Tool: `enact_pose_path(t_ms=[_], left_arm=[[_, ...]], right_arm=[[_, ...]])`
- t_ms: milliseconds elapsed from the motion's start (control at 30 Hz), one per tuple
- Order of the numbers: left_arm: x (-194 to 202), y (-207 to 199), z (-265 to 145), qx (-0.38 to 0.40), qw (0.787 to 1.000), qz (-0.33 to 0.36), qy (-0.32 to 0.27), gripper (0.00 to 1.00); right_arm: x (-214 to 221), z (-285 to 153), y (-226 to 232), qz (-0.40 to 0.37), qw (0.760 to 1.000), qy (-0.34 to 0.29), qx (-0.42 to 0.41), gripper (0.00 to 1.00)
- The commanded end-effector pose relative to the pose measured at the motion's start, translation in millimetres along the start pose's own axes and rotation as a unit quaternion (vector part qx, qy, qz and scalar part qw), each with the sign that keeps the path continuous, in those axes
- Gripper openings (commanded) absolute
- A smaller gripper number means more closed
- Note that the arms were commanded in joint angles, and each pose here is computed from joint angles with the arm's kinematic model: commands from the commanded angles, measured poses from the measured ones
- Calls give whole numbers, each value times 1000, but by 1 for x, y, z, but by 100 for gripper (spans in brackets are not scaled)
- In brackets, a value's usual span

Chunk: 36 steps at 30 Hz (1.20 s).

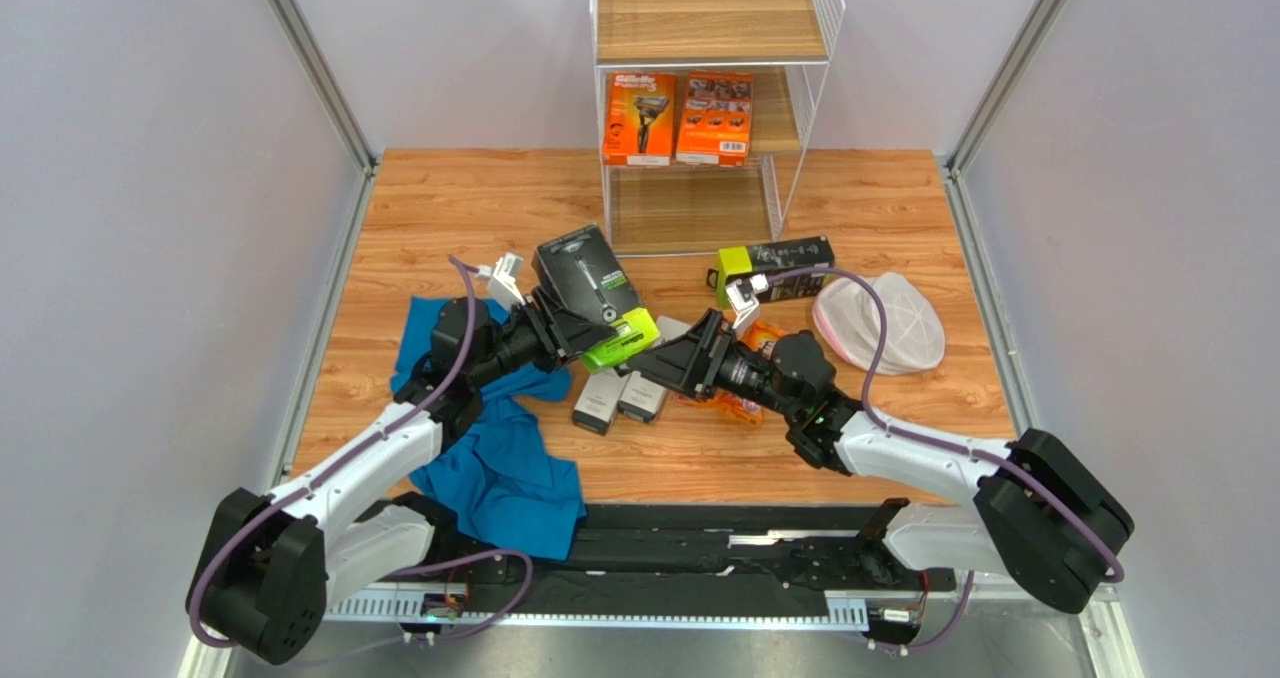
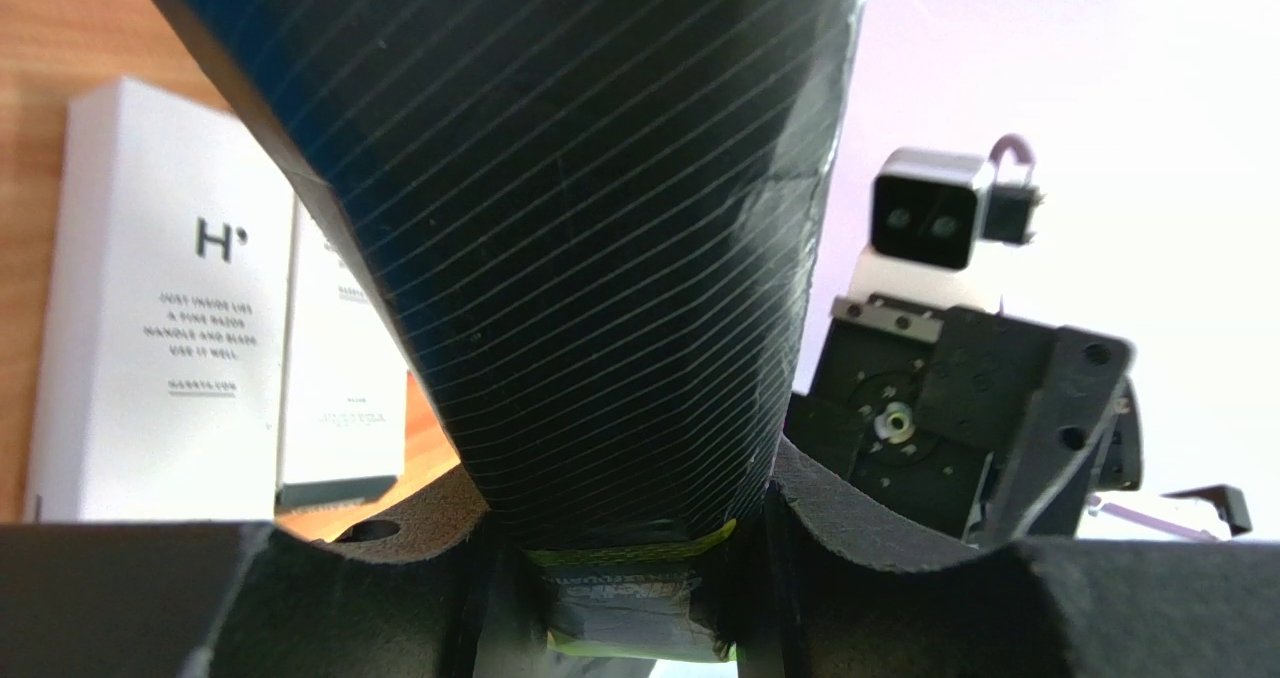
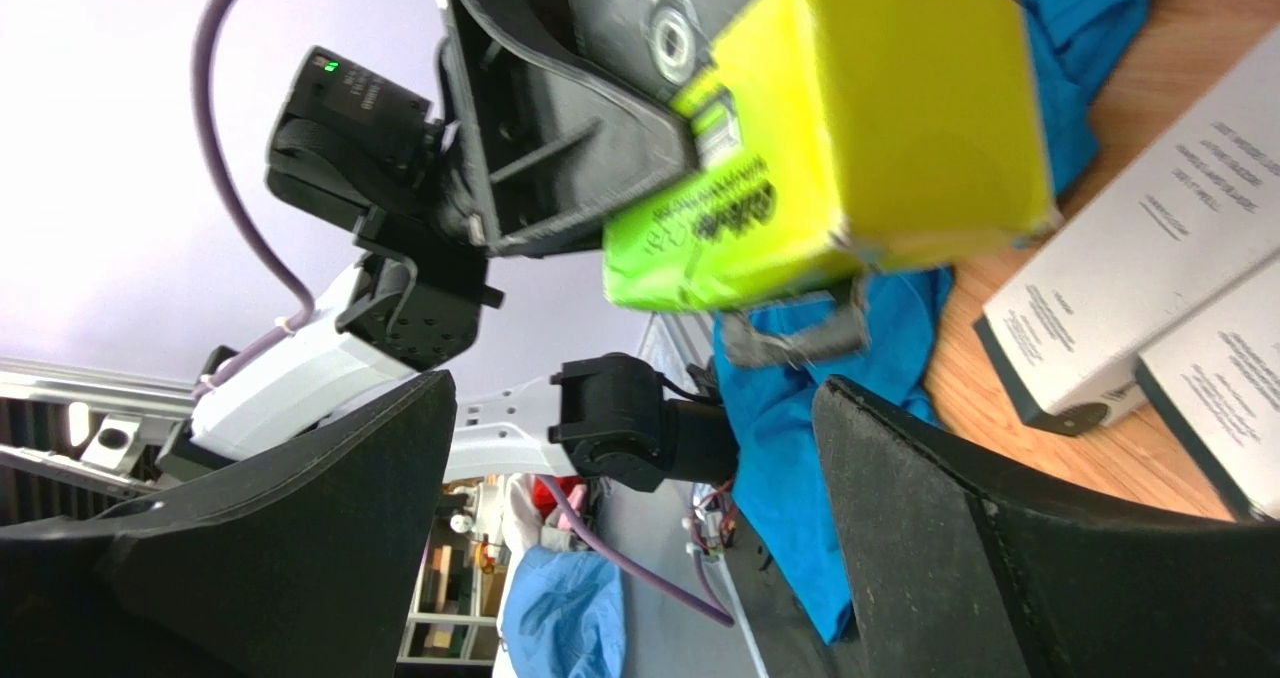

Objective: Place and organize the shaving razors onto the shelf

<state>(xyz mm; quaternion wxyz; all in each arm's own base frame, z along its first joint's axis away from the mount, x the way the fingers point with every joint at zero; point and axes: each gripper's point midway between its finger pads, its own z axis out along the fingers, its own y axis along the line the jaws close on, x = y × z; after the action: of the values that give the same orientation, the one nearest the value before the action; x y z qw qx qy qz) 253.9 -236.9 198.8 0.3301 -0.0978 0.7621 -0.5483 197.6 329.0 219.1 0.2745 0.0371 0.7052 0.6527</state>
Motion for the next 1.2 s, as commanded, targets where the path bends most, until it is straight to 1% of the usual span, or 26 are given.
enact_pose_path(t_ms=[0,300,467,500,667,767,867,967,1133,1167], left_arm=[[-18,-56,0,76,995,57,-23,0],[-17,-68,-10,91,994,60,-27,0],[-16,-71,-19,87,993,70,-33,0],[-16,-72,-19,86,993,68,-32,0],[-13,-86,-22,106,992,68,-22,0],[-9,-90,-21,113,991,67,-15,0],[-5,-90,-22,118,991,61,-11,0],[-4,-91,-24,126,991,51,-16,0],[-4,-92,-25,131,990,44,-15,0],[-4,-91,-24,131,990,43,-15,0]], right_arm=[[-15,3,26,-14,998,-38,-48,94],[-15,1,20,2,998,-43,-37,94],[-14,-2,26,-2,999,-43,-33,94],[-12,-2,19,-4,999,-40,-17,94],[-10,1,15,-7,999,-43,-12,94],[-9,1,12,-4,999,-48,-17,93],[-15,3,21,5,997,-65,-44,92],[-15,6,18,6,997,-65,-41,90],[-16,6,15,14,996,-75,-50,76],[-19,4,21,14,995,-81,-63,74]])
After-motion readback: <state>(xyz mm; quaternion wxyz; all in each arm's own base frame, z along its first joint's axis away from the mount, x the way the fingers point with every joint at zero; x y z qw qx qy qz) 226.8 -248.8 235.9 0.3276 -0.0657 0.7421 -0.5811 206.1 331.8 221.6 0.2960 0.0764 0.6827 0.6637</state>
